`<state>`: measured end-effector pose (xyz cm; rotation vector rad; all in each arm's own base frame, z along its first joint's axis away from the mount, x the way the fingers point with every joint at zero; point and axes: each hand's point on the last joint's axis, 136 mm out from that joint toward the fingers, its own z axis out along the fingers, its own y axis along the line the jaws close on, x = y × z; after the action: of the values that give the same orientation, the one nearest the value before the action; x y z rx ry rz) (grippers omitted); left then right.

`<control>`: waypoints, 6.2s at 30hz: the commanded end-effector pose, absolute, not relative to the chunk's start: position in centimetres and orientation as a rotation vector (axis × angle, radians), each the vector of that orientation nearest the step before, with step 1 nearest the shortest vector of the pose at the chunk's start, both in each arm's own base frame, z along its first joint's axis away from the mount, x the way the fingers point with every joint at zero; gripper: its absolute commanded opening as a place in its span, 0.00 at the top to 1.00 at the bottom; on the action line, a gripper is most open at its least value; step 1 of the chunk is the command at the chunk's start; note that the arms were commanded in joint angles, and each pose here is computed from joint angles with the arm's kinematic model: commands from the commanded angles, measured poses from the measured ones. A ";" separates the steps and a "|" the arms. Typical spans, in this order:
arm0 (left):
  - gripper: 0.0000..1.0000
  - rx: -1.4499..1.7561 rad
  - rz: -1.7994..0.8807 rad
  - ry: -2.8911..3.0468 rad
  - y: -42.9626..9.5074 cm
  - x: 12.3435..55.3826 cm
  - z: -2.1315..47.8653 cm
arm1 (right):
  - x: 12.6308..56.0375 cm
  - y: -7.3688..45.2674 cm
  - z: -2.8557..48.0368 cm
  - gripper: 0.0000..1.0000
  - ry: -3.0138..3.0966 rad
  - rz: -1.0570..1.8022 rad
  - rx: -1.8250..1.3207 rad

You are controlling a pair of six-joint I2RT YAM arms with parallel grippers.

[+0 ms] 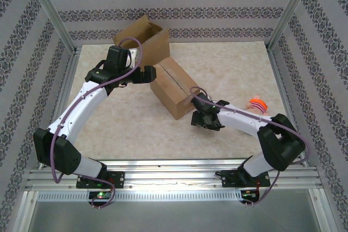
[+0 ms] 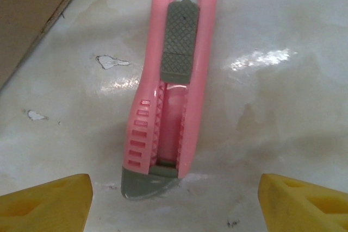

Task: Unpack the express box

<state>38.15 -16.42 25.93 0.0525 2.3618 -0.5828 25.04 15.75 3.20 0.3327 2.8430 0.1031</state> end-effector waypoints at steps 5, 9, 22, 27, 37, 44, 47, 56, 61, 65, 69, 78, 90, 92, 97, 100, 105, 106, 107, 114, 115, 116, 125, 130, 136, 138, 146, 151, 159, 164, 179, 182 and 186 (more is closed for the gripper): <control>0.00 0.061 -0.571 2.392 -16.4 37.2 25.4 | 26.4 16.6 2.0 0.28 2.842 0.105 0.335; 0.00 0.065 -0.565 2.396 -16.4 37.3 25.2 | 26.6 16.3 1.4 0.33 2.840 0.073 0.344; 0.00 0.080 -0.601 2.395 -16.9 37.1 25.5 | 26.5 15.3 1.2 0.62 2.800 0.044 0.384; 0.00 0.109 -0.662 2.391 -17.7 36.6 26.0 | 26.6 14.4 3.1 0.66 2.737 0.063 0.397; 0.01 0.242 -0.815 2.369 -21.8 35.6 27.1 | 26.3 11.1 10.6 0.72 2.527 0.217 0.425; 0.01 0.350 -0.945 2.326 -26.1 35.1 28.4 | 26.1 10.9 17.0 0.75 2.360 0.450 0.305; 0.01 0.402 -1.006 2.297 -28.6 35.0 29.2 | 25.9 12.0 20.2 0.77 2.282 0.537 0.159; 0.01 0.512 -1.150 2.200 -35.4 34.6 31.1 | 24.4 16.4 25.4 0.79 2.148 0.759 -0.166; 0.00 0.542 -1.235 2.146 -37.3 34.1 31.9 | 24.2 18.2 26.0 0.80 2.129 0.811 -0.222; 0.00 0.537 -1.258 2.145 -37.9 34.4 31.5 | 24.2 19.4 26.6 0.81 2.100 0.862 -0.255; 0.06 0.516 -1.236 2.148 -38.0 35.0 31.1 | 24.0 20.2 26.8 0.81 2.088 0.891 -0.277; 0.37 0.489 -1.224 2.124 -38.2 35.9 31.5 | 23.9 20.4 26.4 0.82 2.095 0.890 -0.284; 1.00 0.490 -1.225 2.140 -38.2 35.8 31.0 | 24.2 20.6 25.9 0.84 2.100 0.891 -0.266; 1.00 0.488 -1.220 2.143 -38.1 35.8 30.8 | 24.3 20.6 26.1 0.84 2.093 0.893 -0.254; 1.00 0.457 -1.211 2.104 -37.3 35.9 31.4 | 24.7 20.5 26.4 0.49 2.054 0.928 -0.194; 1.00 0.419 -1.283 2.044 -36.4 36.2 33.0 | 24.9 20.9 27.0 0.25 1.986 1.040 -0.137; 1.00 0.356 -1.491 1.883 -34.4 36.1 36.6 | 25.7 21.5 28.4 0.13 1.849 1.275 -0.030; 1.00 0.349 -1.523 1.848 -34.1 36.0 37.3 | 25.8 21.6 28.7 0.12 1.824 1.311 -0.014; 1.00 0.341 -1.557 1.817 -33.8 35.8 37.9 | 26.1 21.7 28.9 0.11 1.801 1.344 0.005; 1.00 0.350 -1.624 1.706 -32.7 34.1 40.1 | 26.5 22.8 31.2 0.13 1.675 1.505 0.015; 1.00 0.348 -1.627 1.694 -32.6 33.9 40.3 | 26.4 23.0 31.7 0.14 1.654 1.521 0.006; 1.00 0.345 -1.633 1.687 -32.5 33.8 40.3 | 26.2 23.3 32.3 0.15 1.626 1.539 -0.013; 1.00 0.330 -1.673 1.630 -32.2 33.4 40.9 | 26.0 23.8 36.0 0.34 1.415 1.644 -0.055; 1.00 0.311 -1.673 1.599 -31.9 33.4 41.2 | 26.1 24.4 37.2 0.46 1.355 1.708 -0.059; 1.00 0.308 -1.674 1.596 -31.9 33.4 41.0 | 26.0 24.7 37.8 0.55 1.309 1.740 -0.054; 1.00 0.307 -1.674 1.600 -31.8 33.4 40.8 | 26.0 24.5 38.1 0.56 1.292 1.738 -0.048; 1.00 0.308 -1.670 1.606 -31.8 33.3 40.6 | 25.9 23.8 38.9 0.60 1.252 1.727 -0.025; 1.00 0.310 -1.672 1.604 -31.8 33.3 40.8 | 26.1 23.6 39.0 0.65 1.243 1.720 -0.008; 1.00 0.312 -1.673 1.603 -31.8 33.1 40.8 | 26.4 23.3 39.3 0.71 1.228 1.714 0.014; 1.00 0.315 -1.671 1.605 -31.8 33.1 40.8 | 26.5 23.3 39.3 0.75 1.226 1.711 0.024; 0.71 0.321 -1.649 1.623 -31.7 33.3 40.3 | 27.0 23.7 39.0 1.00 1.267 1.716 0.045; 0.13 0.317 -1.601 1.649 -31.0 33.4 40.0 | 27.1 23.7 39.0 1.00 1.303 1.676 0.034; 0.00 0.273 -1.485 1.700 -28.4 33.8 39.8 | 27.5 23.6 39.0 1.00 1.378 1.583 0.009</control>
<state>34.07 -30.66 38.89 0.2646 1.7094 -1.5971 27.72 24.18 36.45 0.0591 1.4150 1.6542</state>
